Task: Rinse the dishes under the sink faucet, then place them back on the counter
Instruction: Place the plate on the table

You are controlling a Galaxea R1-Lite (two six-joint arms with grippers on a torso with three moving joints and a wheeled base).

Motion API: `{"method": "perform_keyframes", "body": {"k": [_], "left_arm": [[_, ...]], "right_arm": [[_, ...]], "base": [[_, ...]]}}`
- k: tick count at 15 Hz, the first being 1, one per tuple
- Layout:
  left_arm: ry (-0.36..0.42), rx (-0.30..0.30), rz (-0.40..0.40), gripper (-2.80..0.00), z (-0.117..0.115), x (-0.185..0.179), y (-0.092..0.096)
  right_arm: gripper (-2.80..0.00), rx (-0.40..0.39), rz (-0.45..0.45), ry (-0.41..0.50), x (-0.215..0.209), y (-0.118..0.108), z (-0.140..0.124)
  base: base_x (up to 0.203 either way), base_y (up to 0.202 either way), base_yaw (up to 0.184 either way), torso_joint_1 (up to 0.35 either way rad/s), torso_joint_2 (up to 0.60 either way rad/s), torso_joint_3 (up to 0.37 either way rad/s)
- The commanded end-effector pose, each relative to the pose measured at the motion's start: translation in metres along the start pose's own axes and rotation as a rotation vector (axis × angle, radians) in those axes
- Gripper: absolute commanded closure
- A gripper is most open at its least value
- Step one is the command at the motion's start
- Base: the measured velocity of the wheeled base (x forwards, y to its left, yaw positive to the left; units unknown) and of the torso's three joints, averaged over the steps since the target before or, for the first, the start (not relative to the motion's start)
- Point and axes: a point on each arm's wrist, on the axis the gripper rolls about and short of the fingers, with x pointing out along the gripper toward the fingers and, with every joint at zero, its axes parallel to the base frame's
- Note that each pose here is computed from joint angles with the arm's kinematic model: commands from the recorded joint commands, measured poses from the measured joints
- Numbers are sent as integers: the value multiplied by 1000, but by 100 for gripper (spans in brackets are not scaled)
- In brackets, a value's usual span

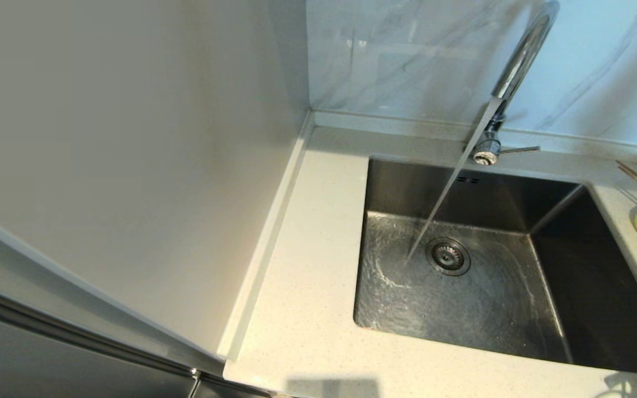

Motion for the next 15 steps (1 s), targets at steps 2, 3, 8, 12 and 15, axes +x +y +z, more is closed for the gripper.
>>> {"method": "perform_keyframes", "body": {"k": [2,3,8,12,15], "left_arm": [[0,-1,0,0,0,0,0],[0,-1,0,0,0,0,0],[0,-1,0,0,0,0,0],[0,0,0,0,0,0,0],[0,0,0,0,0,0,0]], "right_arm": [[0,12,-8,40,3,-2,-8],[0,13,-3,52,5,-1,-10],[0,23,-5,72,15,-1,-14],[0,43,-26,115,35,-5,-20],[0,69,-72,108,49,-13,-24]], "base": [[0,0,0,0,0,0],[0,0,0,0,0,0],[0,0,0,0,0,0],[0,0,0,0,0,0],[0,0,0,0,0,0]]}}
